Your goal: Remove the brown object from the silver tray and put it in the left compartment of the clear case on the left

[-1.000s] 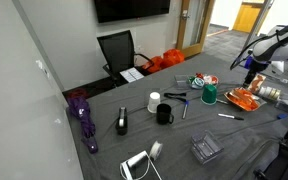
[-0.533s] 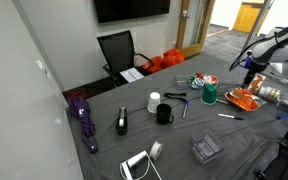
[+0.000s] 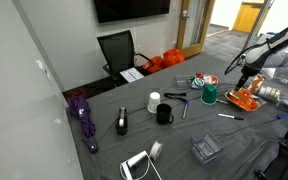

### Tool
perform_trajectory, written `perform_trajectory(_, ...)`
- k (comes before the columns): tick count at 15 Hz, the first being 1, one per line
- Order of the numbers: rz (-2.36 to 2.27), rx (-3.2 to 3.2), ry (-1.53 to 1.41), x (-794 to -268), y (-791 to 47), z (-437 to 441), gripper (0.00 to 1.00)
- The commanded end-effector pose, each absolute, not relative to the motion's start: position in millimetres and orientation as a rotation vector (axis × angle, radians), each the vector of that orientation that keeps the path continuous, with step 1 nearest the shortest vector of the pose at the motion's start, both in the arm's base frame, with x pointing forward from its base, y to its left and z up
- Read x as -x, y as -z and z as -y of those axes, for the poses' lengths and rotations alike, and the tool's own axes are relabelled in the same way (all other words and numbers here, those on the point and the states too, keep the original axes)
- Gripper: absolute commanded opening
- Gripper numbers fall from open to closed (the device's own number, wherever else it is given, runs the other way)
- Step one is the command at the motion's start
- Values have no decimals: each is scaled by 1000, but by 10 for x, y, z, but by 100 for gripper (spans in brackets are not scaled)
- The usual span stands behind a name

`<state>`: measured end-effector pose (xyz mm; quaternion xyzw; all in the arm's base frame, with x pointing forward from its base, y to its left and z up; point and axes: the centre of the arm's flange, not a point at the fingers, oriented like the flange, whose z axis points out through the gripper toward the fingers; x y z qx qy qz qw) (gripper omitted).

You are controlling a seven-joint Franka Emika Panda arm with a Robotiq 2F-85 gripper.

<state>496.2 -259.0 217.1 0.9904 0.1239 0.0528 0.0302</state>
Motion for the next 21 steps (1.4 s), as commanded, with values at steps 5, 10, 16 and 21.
perform_trajectory(5,-298,-3020,-126,-5107,-1768,2621,100)
perform_trajectory(10,-289,-2996,-86,-5099,-1678,2663,100)
perform_trajectory(16,-291,-2985,-69,-5082,-1637,2766,100)
perform_trajectory(21,-283,-3019,-58,-5088,-1629,2812,67)
